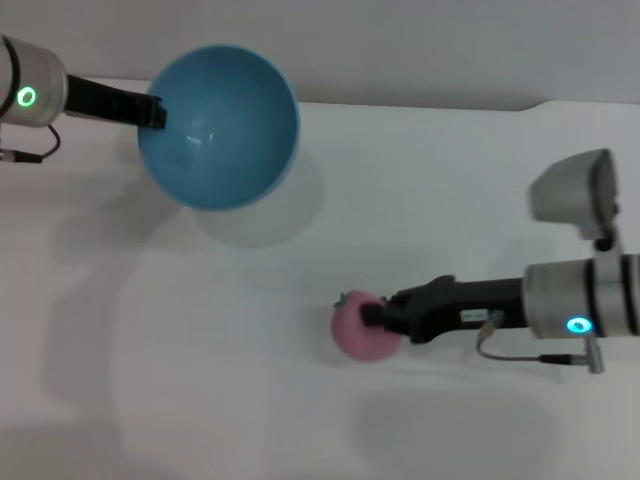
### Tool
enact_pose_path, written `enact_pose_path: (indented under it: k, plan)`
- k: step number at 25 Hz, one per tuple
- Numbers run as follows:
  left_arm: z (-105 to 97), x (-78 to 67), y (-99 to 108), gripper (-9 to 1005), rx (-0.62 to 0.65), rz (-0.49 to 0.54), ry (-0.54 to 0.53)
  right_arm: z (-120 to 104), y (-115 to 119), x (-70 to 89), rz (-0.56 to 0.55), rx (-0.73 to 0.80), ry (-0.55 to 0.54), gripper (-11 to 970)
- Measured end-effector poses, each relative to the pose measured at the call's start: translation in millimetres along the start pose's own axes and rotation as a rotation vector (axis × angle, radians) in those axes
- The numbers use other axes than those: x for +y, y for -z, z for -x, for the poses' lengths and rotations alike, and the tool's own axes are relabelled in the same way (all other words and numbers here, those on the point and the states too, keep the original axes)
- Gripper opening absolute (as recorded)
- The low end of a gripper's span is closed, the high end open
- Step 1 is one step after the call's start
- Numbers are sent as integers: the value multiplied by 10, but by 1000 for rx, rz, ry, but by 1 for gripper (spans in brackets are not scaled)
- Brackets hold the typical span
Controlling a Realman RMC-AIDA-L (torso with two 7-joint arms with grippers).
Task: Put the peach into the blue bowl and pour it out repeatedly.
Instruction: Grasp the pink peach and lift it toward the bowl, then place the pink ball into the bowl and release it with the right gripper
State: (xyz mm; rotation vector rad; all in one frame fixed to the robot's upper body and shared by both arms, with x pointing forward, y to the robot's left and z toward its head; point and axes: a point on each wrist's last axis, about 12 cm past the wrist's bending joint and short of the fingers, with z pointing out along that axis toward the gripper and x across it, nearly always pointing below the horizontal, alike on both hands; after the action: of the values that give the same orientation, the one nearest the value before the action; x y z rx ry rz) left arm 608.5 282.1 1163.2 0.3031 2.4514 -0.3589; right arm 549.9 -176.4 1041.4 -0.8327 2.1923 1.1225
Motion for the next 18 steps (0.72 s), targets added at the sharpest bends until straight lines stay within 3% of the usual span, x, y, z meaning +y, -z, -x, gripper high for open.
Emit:
enact_pose_path:
  k: [3,7,13,15,16,17,18]
  plan:
    - [3,-91,-41,0,32,-23,-25,-20,154,-29,22,-74,-16,60]
    - [-14,-233,-129,0,84,-58,-50,-37,571,-91,47,-274,-19,56]
    - [-56,-650,-406,0,216,-108,-126,14,1109,-88,75,-485,42,50]
    - [-59,-792,-499,-1,256,-124,-150,61,1176,-53,93,-497,80,54]
    - [-62,-954,-582,-1,288,-148,-183,115,1197,-3,123,-470,131,58]
    - [-62,-954,-582,-1,288,-148,-183,115,1197,-3,123,-470,131,63]
    - [-68,-1100,-641,-1,306,-178,-215,136,1183,20,138,-434,157,68]
